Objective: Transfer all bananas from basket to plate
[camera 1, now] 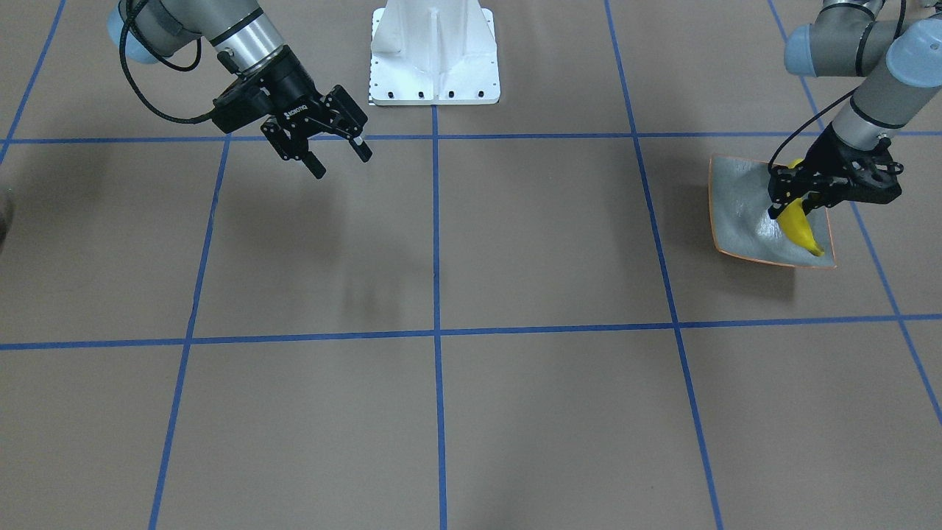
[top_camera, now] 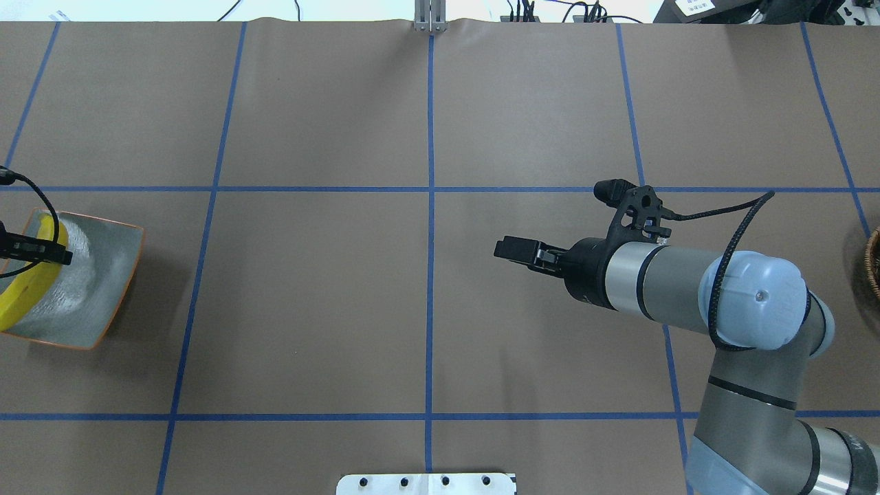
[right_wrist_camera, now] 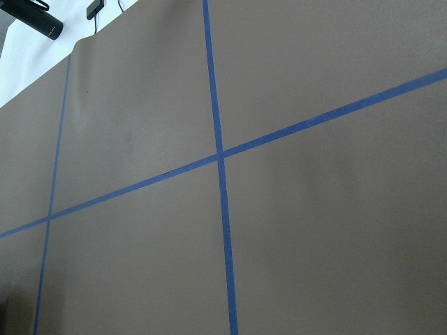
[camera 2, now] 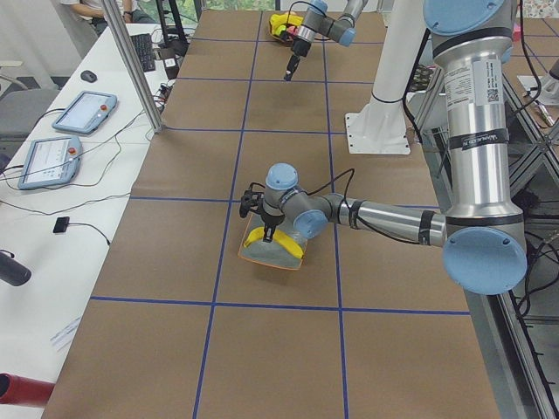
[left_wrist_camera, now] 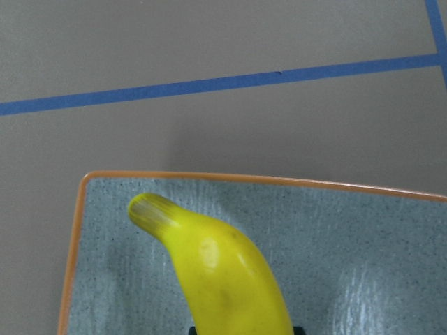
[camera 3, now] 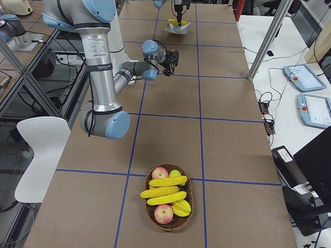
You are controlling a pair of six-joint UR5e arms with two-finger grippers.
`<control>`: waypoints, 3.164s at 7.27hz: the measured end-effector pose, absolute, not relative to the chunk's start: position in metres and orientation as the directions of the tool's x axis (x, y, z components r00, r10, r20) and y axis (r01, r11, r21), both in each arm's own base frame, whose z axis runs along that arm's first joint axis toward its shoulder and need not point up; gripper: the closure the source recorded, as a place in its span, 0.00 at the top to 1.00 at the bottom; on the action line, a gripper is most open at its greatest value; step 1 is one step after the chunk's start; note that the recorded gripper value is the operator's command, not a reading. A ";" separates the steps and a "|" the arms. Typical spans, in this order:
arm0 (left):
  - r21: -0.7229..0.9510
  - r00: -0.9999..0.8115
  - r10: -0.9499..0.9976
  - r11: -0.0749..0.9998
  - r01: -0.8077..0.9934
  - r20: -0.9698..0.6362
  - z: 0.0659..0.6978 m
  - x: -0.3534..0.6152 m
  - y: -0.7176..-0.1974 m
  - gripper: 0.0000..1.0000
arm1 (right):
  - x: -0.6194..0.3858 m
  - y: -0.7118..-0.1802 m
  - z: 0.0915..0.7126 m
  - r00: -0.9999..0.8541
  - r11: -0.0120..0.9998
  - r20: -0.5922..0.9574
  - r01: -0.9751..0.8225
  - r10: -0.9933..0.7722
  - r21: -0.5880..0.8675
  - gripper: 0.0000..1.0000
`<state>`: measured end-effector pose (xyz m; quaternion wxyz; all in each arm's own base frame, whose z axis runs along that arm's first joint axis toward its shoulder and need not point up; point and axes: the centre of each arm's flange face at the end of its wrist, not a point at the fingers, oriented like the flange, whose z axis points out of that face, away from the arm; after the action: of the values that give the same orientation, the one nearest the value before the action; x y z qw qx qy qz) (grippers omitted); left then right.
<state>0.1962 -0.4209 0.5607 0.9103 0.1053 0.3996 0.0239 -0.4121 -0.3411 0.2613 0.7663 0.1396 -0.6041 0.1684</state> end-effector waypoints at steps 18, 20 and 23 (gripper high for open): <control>0.200 0.624 0.139 0.979 0.027 -0.769 0.539 0.201 -0.421 0.76 | 0.034 -0.419 0.702 0.645 0.967 0.752 -0.080 -0.134 0.241 1.00; 0.201 0.623 0.140 0.979 0.028 -0.769 0.538 0.201 -0.421 0.76 | 0.035 -0.419 0.722 0.655 0.961 0.730 -0.020 -0.197 0.277 1.00; 0.206 0.619 0.145 0.978 0.029 -0.772 0.534 0.201 -0.420 0.77 | 0.034 -0.420 0.738 0.653 0.964 0.731 -0.003 -0.199 0.265 0.34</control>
<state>0.2010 -0.4204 0.5341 0.8943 0.0997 0.4351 0.0323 0.0343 -0.4197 0.7379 0.9009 0.1220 -0.4129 -0.0543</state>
